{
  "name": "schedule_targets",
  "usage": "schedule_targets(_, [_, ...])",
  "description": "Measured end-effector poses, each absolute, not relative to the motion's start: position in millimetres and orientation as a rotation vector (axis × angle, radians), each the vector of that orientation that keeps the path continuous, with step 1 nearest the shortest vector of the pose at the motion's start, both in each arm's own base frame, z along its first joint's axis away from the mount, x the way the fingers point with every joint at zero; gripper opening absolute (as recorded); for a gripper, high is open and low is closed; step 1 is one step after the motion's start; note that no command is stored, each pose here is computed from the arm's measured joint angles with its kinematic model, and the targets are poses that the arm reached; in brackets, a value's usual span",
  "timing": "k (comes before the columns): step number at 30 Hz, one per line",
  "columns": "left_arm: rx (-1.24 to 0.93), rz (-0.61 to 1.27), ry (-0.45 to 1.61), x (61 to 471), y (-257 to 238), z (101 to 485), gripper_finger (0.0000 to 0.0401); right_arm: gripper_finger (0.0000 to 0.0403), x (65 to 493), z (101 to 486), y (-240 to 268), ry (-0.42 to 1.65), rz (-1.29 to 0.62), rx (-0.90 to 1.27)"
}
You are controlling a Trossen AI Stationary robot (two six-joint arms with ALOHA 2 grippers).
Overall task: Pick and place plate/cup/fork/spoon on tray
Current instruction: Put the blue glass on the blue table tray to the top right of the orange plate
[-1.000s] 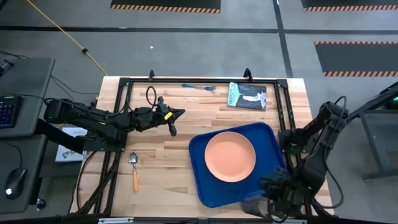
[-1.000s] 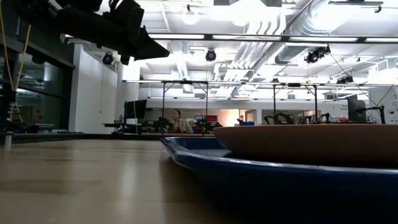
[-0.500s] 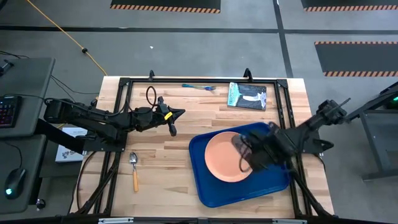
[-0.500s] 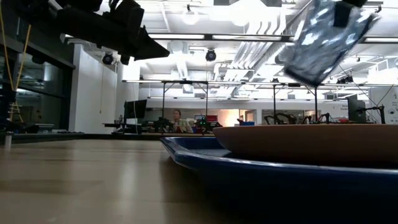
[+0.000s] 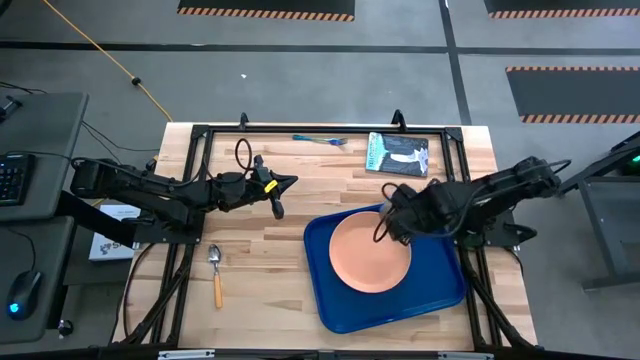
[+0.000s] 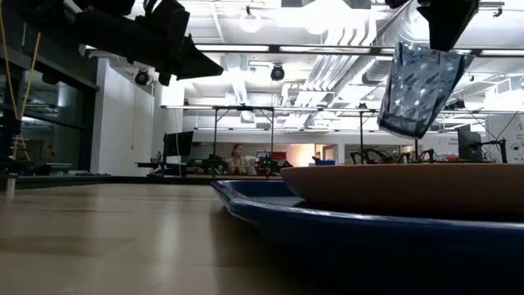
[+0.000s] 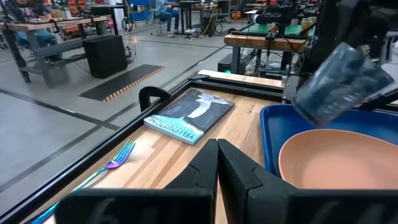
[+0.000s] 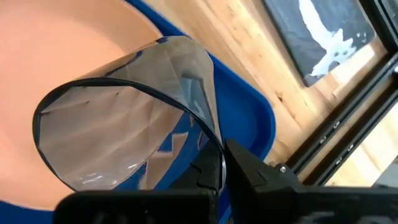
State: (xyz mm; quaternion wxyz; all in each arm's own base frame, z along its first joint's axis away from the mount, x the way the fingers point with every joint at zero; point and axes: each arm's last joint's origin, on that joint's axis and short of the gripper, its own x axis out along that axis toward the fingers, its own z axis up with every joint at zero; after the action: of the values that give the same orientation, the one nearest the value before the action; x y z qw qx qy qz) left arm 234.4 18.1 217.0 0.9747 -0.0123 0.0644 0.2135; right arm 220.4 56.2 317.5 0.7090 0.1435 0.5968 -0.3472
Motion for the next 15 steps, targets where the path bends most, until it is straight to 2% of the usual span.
schedule_targets(9, [-0.025, 0.42, 0.13, 234.5, 17.8, 217.0, 0.0001, 0.0, 143.3, 302.0, 22.9, 1.286, -0.893, 0.609])
schedule_targets(15, [-0.026, 0.419, 0.126, 234.6, 17.8, 217.5, 0.0001, 0.0, 115.1, 283.7, 16.0, 1.321, -0.918, 0.76])
